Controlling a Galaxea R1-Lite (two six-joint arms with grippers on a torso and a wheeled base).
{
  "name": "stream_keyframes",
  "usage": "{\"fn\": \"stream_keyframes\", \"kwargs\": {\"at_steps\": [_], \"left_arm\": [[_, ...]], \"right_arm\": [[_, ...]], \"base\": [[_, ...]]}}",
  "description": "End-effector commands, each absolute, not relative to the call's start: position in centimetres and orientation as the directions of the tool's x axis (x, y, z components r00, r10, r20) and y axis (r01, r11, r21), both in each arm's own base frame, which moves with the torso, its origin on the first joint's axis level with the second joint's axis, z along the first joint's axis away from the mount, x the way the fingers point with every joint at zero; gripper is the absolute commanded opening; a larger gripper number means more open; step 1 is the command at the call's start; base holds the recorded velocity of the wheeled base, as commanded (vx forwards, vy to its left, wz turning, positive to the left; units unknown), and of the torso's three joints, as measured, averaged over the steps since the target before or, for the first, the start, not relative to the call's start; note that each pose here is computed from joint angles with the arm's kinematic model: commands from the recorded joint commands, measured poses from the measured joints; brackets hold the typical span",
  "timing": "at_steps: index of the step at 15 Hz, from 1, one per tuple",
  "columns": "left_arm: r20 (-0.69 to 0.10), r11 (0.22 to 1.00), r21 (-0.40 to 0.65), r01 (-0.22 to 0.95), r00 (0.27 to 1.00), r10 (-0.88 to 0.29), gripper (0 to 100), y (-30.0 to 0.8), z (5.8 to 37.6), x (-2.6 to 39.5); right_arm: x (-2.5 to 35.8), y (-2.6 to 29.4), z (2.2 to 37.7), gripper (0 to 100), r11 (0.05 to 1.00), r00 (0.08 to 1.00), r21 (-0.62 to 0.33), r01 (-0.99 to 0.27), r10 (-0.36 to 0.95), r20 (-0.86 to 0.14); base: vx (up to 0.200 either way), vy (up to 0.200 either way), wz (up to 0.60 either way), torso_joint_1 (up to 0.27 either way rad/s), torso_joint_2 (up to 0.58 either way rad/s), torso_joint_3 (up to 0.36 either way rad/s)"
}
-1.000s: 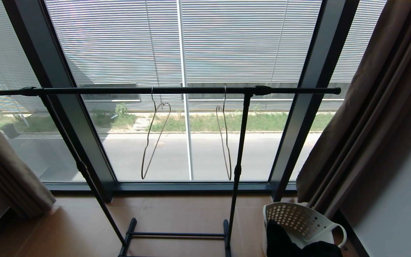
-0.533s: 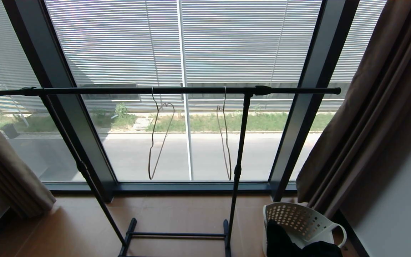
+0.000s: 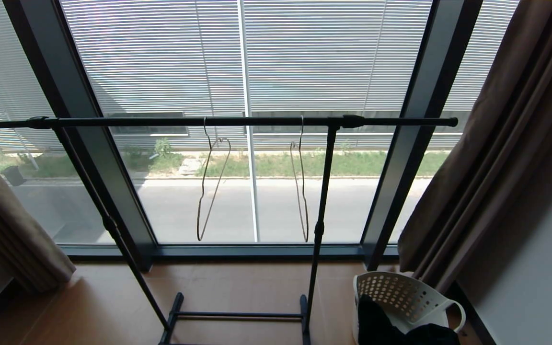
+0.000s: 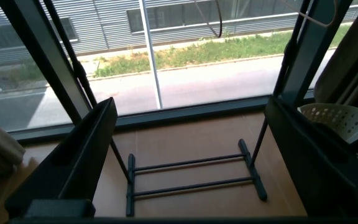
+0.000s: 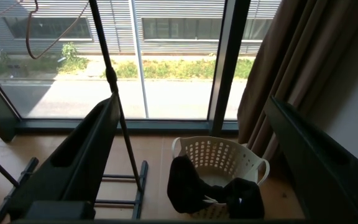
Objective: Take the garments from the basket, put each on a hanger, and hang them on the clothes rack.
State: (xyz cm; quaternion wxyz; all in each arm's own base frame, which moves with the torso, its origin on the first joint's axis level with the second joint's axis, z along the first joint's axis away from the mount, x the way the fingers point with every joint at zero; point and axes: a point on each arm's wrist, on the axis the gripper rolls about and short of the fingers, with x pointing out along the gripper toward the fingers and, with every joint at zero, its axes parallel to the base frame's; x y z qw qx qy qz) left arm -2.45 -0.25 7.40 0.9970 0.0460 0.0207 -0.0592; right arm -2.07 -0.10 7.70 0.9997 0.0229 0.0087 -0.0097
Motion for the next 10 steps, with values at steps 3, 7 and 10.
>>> {"fn": "stream_keyframes", "kwargs": {"at_steps": [3, 7, 10], "left_arm": [[-0.044, 0.994, 0.062, 0.095, 0.995, -0.092, 100, -0.19, 7.44, -2.45], [-0.044, 0.994, 0.06, 0.096, 0.995, -0.093, 100, -0.2, 7.44, -2.45], [-0.044, 0.994, 0.059, 0.096, 0.995, -0.093, 100, -0.2, 7.44, -2.45]], "right_arm": [[-2.2, -0.08, 7.67, 100, 0.998, 1.0, 0.049, 0.031, -0.031, -0.002], [-2.2, -0.08, 7.67, 100, 0.998, 1.0, 0.047, 0.029, -0.029, -0.002], [-2.2, -0.08, 7.67, 100, 0.999, 1.0, 0.046, 0.029, -0.029, -0.002]], "base": [[0.0, 0.0, 0.0, 0.0, 0.0, 0.0], [0.0, 0.0, 0.0, 0.0, 0.0, 0.0], [0.0, 0.0, 0.0, 0.0, 0.0, 0.0]]}}
